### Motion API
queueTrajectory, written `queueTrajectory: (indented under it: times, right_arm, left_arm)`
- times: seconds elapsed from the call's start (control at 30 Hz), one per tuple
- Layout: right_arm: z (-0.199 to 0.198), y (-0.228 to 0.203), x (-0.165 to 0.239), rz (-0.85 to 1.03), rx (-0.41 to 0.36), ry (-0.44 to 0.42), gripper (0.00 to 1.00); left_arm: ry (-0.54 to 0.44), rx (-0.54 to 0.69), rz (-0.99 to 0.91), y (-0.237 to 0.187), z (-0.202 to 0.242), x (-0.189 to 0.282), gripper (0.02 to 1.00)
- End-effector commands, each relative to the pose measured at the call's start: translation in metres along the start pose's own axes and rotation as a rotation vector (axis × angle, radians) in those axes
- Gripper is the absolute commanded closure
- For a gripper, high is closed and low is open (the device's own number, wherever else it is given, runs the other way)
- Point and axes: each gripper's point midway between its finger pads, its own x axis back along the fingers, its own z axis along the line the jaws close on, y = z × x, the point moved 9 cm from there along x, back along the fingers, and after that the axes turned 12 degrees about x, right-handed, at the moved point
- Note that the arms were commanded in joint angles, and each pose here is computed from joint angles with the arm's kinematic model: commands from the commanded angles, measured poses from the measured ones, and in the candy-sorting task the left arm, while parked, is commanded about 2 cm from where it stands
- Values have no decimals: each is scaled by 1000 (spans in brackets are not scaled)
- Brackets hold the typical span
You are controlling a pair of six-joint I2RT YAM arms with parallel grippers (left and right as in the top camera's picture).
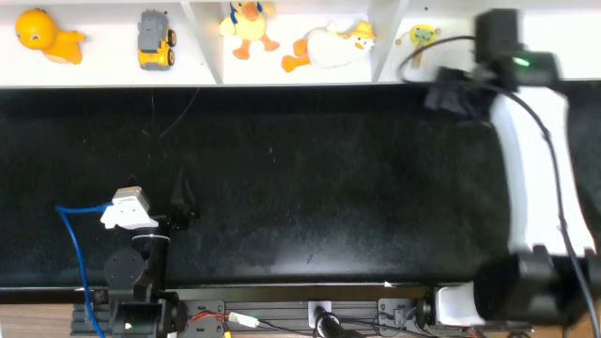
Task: Store Toys
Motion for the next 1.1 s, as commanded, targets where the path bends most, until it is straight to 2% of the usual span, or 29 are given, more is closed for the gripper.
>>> queueTrajectory:
  times: [0.03,0.1,0.33,0.47,0.6,0.7,0.83,0.9,1.1]
  right_arm:
    - [-52,-11,28,-16,-343,-64,3]
    - [-79,-21,26,42,-428,-89,3]
    - [-148,-49,4,141,-712,-45,3]
    - [-171,-57,-13,120,-814,-56,3]
    - [-175,-58,-31,91,-912,-70,5]
    - [-172,-59,-47,74,-945,-83,5]
    - [-169,-65,-68,69,-940,-98,3]
    - [-168,-72,-77,81,-960,-121,5]
    - [-171,-82,-94,73,-953,-188,3]
  left_arm:
    - [-10,-19,-3,-1,-1,0,20]
    - [-10,-19,-3,-1,-1,0,20]
    - [-10,-19,-3,-1,-1,0,20]
    - [-10,-19,-3,-1,-1,0,20]
    - [-10,-19,-3,-1,-1,0,20]
    - [-10,-19,-3,-1,-1,0,20]
    - [-10,-19,-3,-1,-1,0,20]
    - [-10,-19,-3,-1,-1,0,23]
    - [-11,-19,-3,-1,-1,0,20]
